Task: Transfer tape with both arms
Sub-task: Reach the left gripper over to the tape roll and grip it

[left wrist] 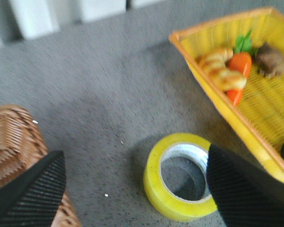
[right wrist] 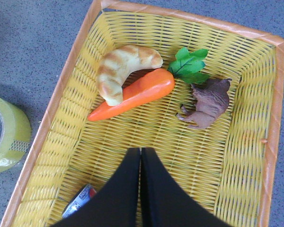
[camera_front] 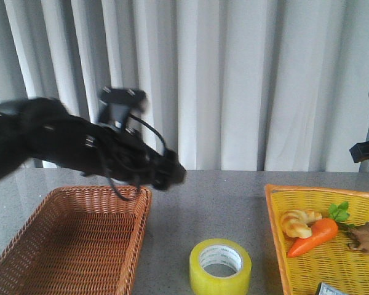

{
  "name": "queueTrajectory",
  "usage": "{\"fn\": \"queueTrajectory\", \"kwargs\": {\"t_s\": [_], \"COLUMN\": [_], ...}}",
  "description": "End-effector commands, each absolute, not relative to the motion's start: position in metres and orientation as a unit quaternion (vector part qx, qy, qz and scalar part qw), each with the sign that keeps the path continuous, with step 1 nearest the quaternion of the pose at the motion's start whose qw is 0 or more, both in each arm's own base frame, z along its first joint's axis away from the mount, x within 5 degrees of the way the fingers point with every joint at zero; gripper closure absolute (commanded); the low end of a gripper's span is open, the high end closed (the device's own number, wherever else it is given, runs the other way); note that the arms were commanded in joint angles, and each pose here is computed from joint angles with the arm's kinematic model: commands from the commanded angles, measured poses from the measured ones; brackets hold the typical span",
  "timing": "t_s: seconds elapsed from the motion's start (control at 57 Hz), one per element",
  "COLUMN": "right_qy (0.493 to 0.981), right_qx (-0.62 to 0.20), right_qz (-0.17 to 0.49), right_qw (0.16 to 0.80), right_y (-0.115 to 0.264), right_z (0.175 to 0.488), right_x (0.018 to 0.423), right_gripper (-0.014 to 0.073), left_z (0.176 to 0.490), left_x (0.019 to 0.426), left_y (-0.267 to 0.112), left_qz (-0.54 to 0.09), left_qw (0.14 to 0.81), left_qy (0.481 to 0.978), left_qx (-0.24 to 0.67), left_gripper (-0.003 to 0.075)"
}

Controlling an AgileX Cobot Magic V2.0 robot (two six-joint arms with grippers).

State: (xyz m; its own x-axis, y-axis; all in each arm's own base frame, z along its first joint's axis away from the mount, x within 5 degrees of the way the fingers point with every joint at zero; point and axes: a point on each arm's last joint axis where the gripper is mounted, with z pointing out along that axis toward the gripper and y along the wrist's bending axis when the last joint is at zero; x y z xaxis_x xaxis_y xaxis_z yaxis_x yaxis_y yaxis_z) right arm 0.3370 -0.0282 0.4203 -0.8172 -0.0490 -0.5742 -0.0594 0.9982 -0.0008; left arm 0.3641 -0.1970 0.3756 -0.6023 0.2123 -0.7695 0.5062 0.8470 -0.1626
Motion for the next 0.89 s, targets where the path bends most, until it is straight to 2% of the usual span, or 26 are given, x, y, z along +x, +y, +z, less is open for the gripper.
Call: {"fn": "queueTrajectory", "kwargs": {"t_s": [0.0,0.211,0.404,0.684,0.877], "right_qy": [0.937,0.937,0.937,0.937,0.937], "right_qx": [-0.026,-0.026,-0.026,-0.026,-0.026], "right_qz": [0.005,0.005,0.005,0.005,0.005], "right_qw": [0.349,0.349,0.349,0.349,0.349], "right_y": [-0.028,-0.028,-0.028,-0.028,-0.028], "right_z": [0.442,0.442,0.442,0.442,0.442], "right_x": [0.328,0.328,0.328,0.328,0.328], "right_gripper": [0.0603,0.0603,0.0603,0.0603,0.0603], "left_z": [0.381,0.326,0.295,0.277,0.272], "left_x": [0.37,0.385,0.393,0.404,0.411], "left_y": [-0.218,-0.256,-0.27,-0.27,-0.272], "left_qz": [-0.197,-0.164,-0.167,-0.143,-0.148], "left_qw": [0.41,0.354,0.325,0.335,0.353], "left_qy": [0.863,0.883,0.901,0.907,0.904], "left_qx": [0.219,0.261,0.234,0.21,0.189], "left_gripper": [0.0129,0.0129,0.0129,0.0141,0.0232]}}
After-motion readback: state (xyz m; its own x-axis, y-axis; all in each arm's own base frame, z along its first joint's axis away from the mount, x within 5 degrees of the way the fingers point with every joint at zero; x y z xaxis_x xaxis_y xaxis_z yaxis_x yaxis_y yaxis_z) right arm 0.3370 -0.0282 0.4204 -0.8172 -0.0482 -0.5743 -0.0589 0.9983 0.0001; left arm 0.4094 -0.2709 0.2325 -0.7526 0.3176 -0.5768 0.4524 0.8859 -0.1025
